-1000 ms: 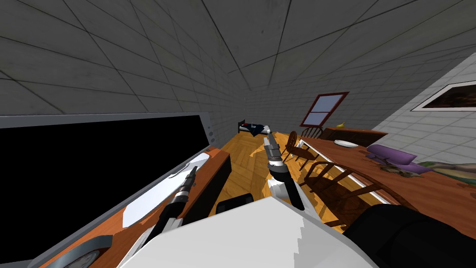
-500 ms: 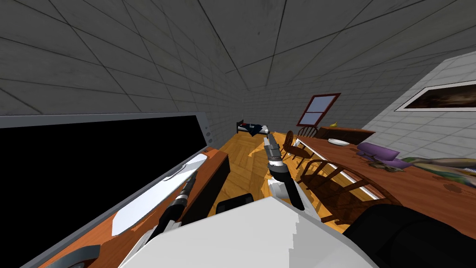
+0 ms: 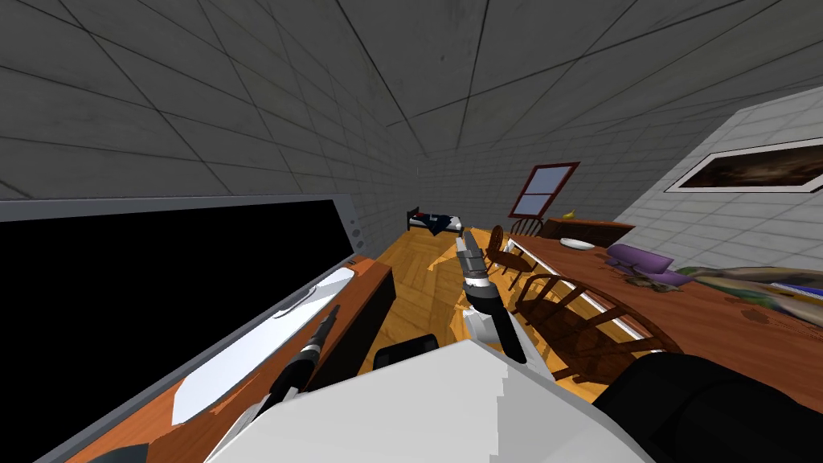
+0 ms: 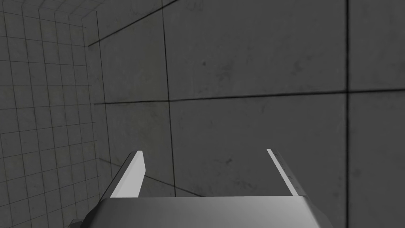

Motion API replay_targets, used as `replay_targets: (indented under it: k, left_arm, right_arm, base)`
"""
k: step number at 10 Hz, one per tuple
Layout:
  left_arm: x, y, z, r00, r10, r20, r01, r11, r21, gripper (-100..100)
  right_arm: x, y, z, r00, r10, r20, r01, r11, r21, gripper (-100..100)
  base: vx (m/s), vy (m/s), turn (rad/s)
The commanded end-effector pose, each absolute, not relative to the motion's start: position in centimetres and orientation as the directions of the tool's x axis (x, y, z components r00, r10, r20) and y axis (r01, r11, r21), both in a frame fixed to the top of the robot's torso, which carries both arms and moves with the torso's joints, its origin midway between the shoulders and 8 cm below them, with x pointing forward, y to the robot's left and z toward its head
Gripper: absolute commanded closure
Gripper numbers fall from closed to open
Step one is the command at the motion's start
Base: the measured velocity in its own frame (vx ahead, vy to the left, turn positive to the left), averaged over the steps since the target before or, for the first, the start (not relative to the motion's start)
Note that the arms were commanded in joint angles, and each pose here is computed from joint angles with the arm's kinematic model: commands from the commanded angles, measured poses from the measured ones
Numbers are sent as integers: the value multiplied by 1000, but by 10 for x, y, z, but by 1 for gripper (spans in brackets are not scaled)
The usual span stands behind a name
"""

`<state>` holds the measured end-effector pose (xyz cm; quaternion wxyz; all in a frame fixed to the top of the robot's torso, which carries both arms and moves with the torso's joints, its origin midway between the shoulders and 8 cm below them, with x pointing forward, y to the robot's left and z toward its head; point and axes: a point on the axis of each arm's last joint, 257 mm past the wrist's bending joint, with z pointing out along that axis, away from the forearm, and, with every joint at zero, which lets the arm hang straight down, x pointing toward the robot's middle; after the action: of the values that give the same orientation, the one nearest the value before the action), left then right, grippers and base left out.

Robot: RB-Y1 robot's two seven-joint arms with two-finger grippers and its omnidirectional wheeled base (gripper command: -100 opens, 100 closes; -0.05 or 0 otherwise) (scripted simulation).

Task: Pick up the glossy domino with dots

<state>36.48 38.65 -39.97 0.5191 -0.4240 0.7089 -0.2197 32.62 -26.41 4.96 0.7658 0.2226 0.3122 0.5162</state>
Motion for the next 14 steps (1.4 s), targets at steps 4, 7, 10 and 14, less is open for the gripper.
replay_targets:
  k: [4, 7, 10, 14]
  left_arm:
    - [343, 414, -445, -167, -797, -581, -483, 579, -656, -100]
    - [323, 448, -482, -234, -763, -602, -579, 607, -544, -100]
    - [301, 475, -508, -276, -747, -605, -648, 610, -457, -100]
    - [280, 511, -528, -318, -727, -608, -715, 605, -350, -100]
  right_arm:
    - [326, -264, 50, 272, 930, -248, -652, 368, 663, 0]
    - [326, -264, 50, 272, 930, -248, -652, 368, 663, 0]
    - [326, -264, 50, 272, 930, -248, -652, 368, 663, 0]
    - [326, -264, 50, 272, 930, -248, -652, 368, 663, 0]
  base:
    - [32, -35, -33]
    - [50, -41, -45]
    - [71, -39, -21]
    - [61, -31, -18]
